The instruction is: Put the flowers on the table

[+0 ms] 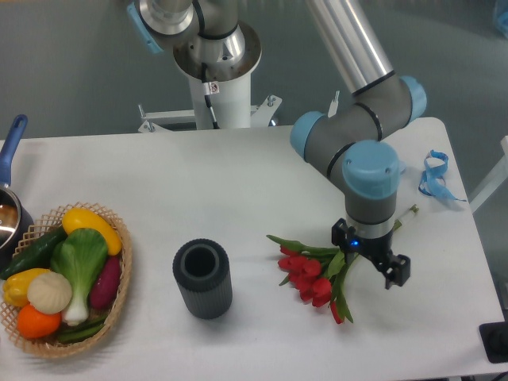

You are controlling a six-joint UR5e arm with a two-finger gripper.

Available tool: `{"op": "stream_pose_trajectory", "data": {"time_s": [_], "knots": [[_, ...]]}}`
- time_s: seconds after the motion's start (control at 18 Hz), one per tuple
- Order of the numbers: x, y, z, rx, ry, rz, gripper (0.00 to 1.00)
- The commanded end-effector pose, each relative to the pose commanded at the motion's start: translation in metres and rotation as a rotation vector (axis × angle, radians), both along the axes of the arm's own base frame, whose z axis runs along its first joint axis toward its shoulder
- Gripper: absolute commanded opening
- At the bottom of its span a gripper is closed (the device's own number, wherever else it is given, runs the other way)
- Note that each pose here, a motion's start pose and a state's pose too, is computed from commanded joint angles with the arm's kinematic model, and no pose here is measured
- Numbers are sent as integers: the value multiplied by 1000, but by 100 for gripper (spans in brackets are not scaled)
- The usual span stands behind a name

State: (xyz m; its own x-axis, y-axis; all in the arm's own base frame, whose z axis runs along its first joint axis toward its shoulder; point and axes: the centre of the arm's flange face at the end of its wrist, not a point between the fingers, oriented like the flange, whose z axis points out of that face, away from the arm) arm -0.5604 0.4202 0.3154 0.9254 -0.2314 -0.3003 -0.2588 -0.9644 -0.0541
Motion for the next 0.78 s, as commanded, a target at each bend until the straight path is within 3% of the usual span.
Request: {"op": "stream_pose_trajectory", "data": {"time_s": [0.22,0.39,0.56,0.78], "knots": [[-26,-56,15,11,-37,-165,100],[-33,-76,20,5,-61,-180,100],[-42,-98,18,-11,-64,-267,100],[-44,-129,24,24,-89,-289,100]]}}
